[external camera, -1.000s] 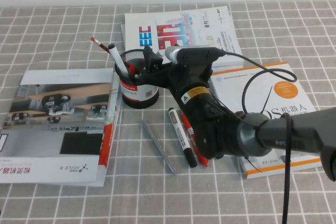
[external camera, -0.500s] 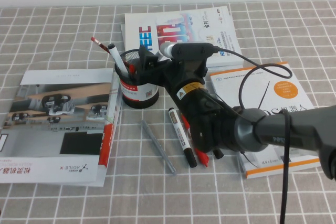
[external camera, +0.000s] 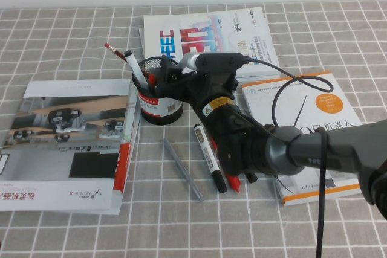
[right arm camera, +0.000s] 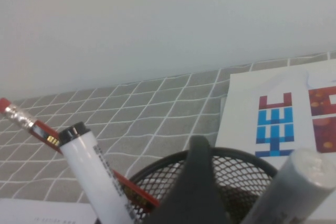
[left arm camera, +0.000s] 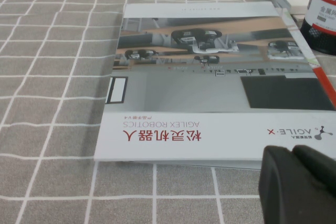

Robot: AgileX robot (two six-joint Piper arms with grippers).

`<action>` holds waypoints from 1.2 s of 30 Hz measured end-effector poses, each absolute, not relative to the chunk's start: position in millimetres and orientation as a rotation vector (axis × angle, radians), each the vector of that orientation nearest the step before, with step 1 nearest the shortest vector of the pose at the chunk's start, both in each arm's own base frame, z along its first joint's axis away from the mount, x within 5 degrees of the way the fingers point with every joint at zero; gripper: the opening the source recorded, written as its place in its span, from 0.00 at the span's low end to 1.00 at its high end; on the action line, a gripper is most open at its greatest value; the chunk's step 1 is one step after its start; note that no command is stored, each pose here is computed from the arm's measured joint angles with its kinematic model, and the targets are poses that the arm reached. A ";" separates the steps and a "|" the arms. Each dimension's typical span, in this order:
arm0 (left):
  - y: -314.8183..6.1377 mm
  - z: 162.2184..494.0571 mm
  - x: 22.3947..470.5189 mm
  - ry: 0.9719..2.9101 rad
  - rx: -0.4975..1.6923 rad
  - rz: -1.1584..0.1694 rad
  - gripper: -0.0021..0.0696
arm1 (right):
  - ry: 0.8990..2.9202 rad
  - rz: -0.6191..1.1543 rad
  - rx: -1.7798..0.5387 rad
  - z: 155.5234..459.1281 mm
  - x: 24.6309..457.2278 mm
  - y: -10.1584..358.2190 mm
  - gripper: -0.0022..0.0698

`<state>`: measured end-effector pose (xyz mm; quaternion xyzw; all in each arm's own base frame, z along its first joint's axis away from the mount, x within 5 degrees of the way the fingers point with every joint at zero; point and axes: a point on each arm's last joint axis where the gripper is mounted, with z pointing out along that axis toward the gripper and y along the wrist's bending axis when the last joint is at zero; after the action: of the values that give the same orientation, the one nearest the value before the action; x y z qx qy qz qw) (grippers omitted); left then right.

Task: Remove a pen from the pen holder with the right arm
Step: 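Take a marker out of the pen holder and lay it on the table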

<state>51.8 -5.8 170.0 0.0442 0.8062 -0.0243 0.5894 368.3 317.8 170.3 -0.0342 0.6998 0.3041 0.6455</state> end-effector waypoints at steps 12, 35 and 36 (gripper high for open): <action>-5.8 170.0 51.8 1.877 0.103 -0.057 0.02 | 1.597 0.728 -0.041 170.4 368.3 317.7 0.53; -5.8 170.0 51.8 1.877 0.103 -0.057 0.02 | 1.550 0.740 -0.060 175.9 368.3 319.4 0.16; -5.8 170.0 51.8 1.877 0.103 -0.057 0.02 | 1.548 0.740 -0.062 176.1 368.3 319.5 0.16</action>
<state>51.8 -5.8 170.0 0.0442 0.8062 -0.0243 0.5894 368.3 319.5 176.1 -0.0274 0.6822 0.3263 0.6537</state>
